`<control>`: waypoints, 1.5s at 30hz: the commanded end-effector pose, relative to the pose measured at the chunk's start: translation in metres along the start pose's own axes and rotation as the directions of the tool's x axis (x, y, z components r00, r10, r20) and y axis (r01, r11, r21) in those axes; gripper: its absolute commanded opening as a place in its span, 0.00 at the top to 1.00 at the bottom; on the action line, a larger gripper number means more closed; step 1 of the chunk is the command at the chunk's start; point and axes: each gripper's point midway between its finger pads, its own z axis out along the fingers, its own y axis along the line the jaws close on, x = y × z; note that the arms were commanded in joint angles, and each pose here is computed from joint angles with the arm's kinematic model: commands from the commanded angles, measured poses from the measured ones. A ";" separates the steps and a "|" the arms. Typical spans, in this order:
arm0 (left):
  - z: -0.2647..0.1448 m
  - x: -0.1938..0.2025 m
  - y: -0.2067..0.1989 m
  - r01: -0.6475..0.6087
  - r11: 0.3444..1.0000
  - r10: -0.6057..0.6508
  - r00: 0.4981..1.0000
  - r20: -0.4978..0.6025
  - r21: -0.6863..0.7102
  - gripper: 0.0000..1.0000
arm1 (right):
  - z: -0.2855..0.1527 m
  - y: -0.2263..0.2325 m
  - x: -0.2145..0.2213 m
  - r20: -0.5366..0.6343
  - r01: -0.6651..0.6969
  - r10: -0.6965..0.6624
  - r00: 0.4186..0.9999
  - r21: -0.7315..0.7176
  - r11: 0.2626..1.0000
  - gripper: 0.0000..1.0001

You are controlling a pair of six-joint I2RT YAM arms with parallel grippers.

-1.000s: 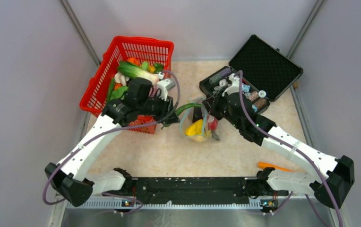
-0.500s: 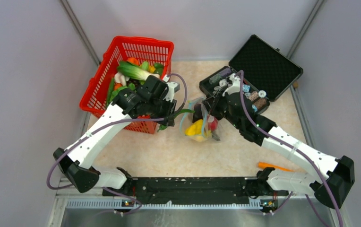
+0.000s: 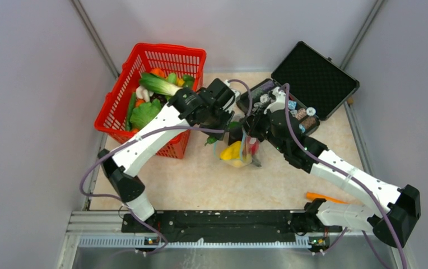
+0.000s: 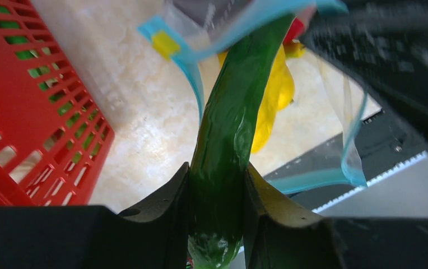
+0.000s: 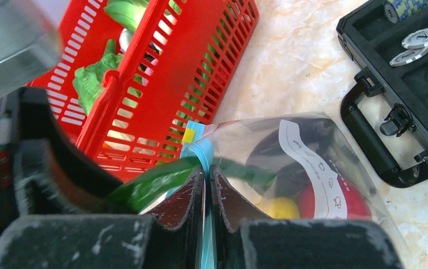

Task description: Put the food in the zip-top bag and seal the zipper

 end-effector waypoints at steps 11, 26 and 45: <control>0.021 -0.016 0.005 0.009 0.992 -0.012 1.000 -0.025 -0.130 0.94 | -0.004 0.010 -0.023 0.073 -0.028 0.031 0.997 -0.035 0.999 0.93; 0.023 -0.022 -0.031 0.003 0.997 -0.003 1.000 -0.001 0.072 0.41 | -0.009 0.003 -0.024 0.082 -0.019 0.020 0.996 -0.007 1.000 0.92; -0.083 -0.061 0.083 0.191 0.966 -0.058 0.817 0.574 -0.174 0.04 | -0.016 -0.005 -0.025 0.105 -0.044 0.043 0.994 0.009 0.999 0.92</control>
